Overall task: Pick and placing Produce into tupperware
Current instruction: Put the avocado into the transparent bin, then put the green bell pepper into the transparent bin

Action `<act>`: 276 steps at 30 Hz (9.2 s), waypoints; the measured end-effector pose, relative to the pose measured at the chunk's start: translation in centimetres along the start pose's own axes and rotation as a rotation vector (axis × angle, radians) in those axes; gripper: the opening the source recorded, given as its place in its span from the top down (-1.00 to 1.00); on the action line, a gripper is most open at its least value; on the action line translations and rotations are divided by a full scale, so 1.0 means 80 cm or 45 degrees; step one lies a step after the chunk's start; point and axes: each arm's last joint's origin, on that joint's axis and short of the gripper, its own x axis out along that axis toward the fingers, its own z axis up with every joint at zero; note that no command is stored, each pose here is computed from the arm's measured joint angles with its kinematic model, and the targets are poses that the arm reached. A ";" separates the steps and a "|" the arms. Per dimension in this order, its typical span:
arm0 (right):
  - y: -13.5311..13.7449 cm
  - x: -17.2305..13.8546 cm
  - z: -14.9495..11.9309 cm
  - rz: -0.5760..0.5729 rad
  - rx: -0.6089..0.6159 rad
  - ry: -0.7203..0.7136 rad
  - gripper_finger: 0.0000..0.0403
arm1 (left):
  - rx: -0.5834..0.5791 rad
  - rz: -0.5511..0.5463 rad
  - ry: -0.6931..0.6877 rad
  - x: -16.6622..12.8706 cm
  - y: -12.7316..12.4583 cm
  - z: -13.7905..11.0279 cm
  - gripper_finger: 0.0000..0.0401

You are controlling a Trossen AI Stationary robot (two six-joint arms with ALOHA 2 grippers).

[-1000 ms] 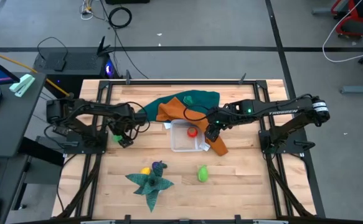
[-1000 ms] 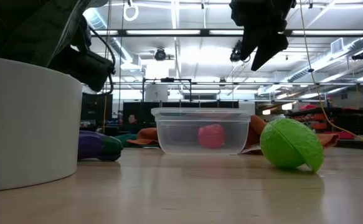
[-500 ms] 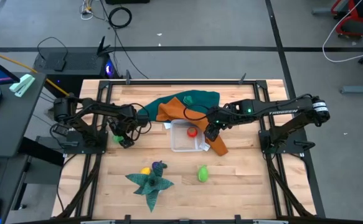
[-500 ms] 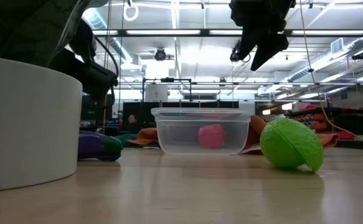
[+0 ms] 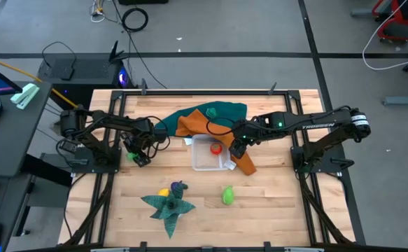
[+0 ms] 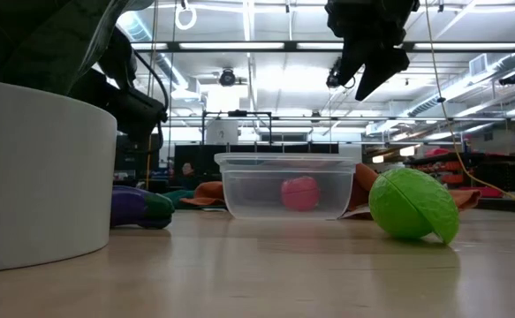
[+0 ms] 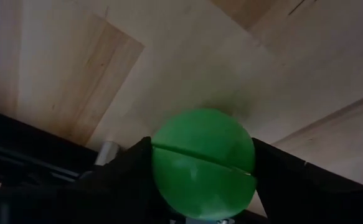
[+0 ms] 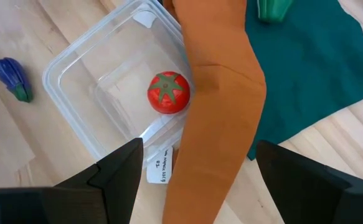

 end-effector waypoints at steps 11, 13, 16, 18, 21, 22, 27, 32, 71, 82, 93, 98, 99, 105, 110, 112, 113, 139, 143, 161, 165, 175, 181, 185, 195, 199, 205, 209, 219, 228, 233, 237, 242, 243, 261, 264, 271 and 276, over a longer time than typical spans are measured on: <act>0.000 0.000 0.000 0.000 0.000 0.000 -0.36 | 0.011 0.002 -0.003 -0.011 -0.001 0.002 -0.24; 0.000 0.000 0.000 0.000 0.000 0.000 -0.36 | 0.025 -0.005 -0.034 -0.021 -0.002 0.004 -0.22; 0.000 0.000 0.000 0.000 -0.001 0.000 -0.36 | 0.019 -0.010 -0.109 -0.044 -0.002 0.012 -0.23; 0.000 0.000 0.000 0.000 -0.001 0.000 -0.36 | 0.016 -0.009 -0.149 -0.064 -0.002 0.017 -0.27; 0.000 0.000 0.000 0.000 -0.001 0.000 -0.36 | 0.026 -0.014 -0.248 -0.099 -0.002 0.024 -0.28; 0.000 0.000 0.000 0.000 -0.001 0.000 -0.36 | 0.030 -0.021 -0.279 -0.111 -0.002 0.026 -0.27; -0.001 -0.001 0.000 -0.002 -0.001 0.002 -0.36 | 0.039 -0.074 -0.469 -0.174 -0.001 0.031 -0.22; -0.008 -0.010 -0.006 -0.038 -0.010 0.036 -0.36 | 0.059 -0.131 -0.623 -0.228 -0.001 0.024 -0.27; -0.079 -0.128 -0.051 -0.092 0.207 -0.214 -0.36 | 0.555 -0.491 -1.264 -0.271 -0.131 0.124 -0.24; -0.079 -0.128 -0.051 -0.101 0.175 -0.211 -0.36 | 0.616 -0.357 -1.179 -0.235 -0.147 0.157 -0.20; -0.079 -0.127 -0.051 -0.113 0.175 -0.220 -0.36 | 0.727 -0.167 -1.181 -0.230 -0.154 0.150 -0.20; -0.079 -0.127 -0.051 -0.113 0.175 -0.221 -0.36 | 0.737 -0.098 -1.171 -0.228 -0.153 0.149 -0.23; -0.079 -0.127 -0.051 -0.113 0.175 -0.221 -0.36 | 0.742 -0.088 -1.162 -0.227 -0.153 0.149 -0.23; -0.079 -0.127 -0.051 -0.113 0.180 -0.221 -0.36 | 0.737 -0.064 -1.155 -0.227 -0.152 0.148 -0.21; -0.079 -0.127 -0.051 -0.113 0.189 -0.221 -0.36 | 0.747 -0.053 -1.103 -0.216 -0.156 0.153 -0.23; -0.079 -0.127 -0.051 -0.112 0.194 -0.222 -0.36 | 0.755 -0.047 -1.082 -0.210 -0.160 0.156 -0.22; -0.079 -0.127 -0.050 -0.112 0.194 -0.223 -0.36 | 0.758 -0.044 -1.069 -0.207 -0.162 0.157 -0.21; -0.079 -0.127 -0.050 -0.113 0.196 -0.223 -0.36 | 0.739 0.051 -0.970 -0.171 -0.169 0.184 -0.24; -0.079 -0.127 -0.050 -0.113 0.196 -0.223 -0.36 | 0.737 0.032 -0.965 -0.172 -0.165 0.186 -0.28; -0.079 -0.127 -0.050 -0.113 0.196 -0.222 -0.36 | 0.723 0.020 -0.956 -0.186 -0.161 0.181 -0.40; -0.079 -0.127 -0.050 -0.113 0.196 -0.222 -0.36 | 0.704 0.041 -0.955 -0.224 -0.154 0.172 -0.38; -0.080 -0.127 -0.052 -0.126 0.189 -0.206 -0.36 | 0.251 -0.143 -1.039 -0.323 -0.126 0.136 -0.35; -0.084 -0.127 -0.056 -0.173 0.165 -0.175 -0.36 | 0.130 -0.181 -1.065 -0.335 -0.118 0.120 -0.32; -0.085 -0.127 -0.055 -0.201 0.168 -0.201 -0.36 | 0.069 -0.187 -1.107 -0.338 -0.102 0.134 -0.31; -0.085 -0.127 -0.055 -0.207 0.176 -0.209 -0.36 | -0.166 -0.302 -1.189 -0.338 -0.017 0.195 -0.31; -0.084 -0.127 -0.055 -0.201 0.201 -0.210 -0.36 | -0.178 -0.373 -1.184 -0.329 -0.006 0.218 -0.30; -0.081 -0.125 -0.055 -0.148 0.212 -0.172 -0.36 | -0.205 -0.361 -1.084 -0.297 0.001 0.253 -0.26; -0.080 -0.124 -0.054 -0.125 0.230 -0.163 -0.36 | -0.206 -0.343 -1.086 -0.290 0.007 0.272 -0.24; -0.079 -0.124 -0.053 -0.106 0.249 -0.159 -0.36 | -0.258 -0.310 -1.221 -0.299 0.019 0.286 -0.24; -0.077 -0.123 -0.052 -0.088 0.251 -0.149 -0.36 | -0.237 -0.323 -1.140 -0.276 0.016 0.304 -0.27; -0.075 -0.120 -0.051 -0.090 0.251 -0.137 -0.36 | -0.209 -0.310 -1.056 -0.254 0.006 0.316 -0.26; -0.073 -0.117 -0.049 -0.090 0.245 -0.130 -0.36 | -0.190 -0.309 -1.031 -0.244 0.000 0.323 -0.28; -0.072 -0.115 -0.048 -0.090 0.238 -0.122 -0.36 | -0.154 -0.282 -1.025 -0.237 -0.001 0.328 -0.31; -0.072 -0.115 -0.048 -0.089 0.235 -0.123 -0.36 | -0.149 -0.272 -1.012 -0.235 -0.001 0.328 -0.32; -0.071 -0.115 -0.049 -0.076 0.232 -0.111 -0.36 | -0.068 -0.174 -1.085 -0.238 -0.005 0.332 -0.57; -0.071 -0.115 -0.049 -0.075 0.232 -0.110 -0.36 | -0.072 -0.185 -1.056 -0.237 -0.008 0.330 -0.63; -0.071 -0.115 -0.049 -0.073 0.232 -0.109 -0.36 | -0.087 -0.190 -1.028 -0.235 -0.006 0.328 -0.74; -0.071 -0.115 -0.049 -0.072 0.232 -0.108 -0.36 | -0.089 -0.176 -1.003 -0.225 -0.007 0.329 -0.78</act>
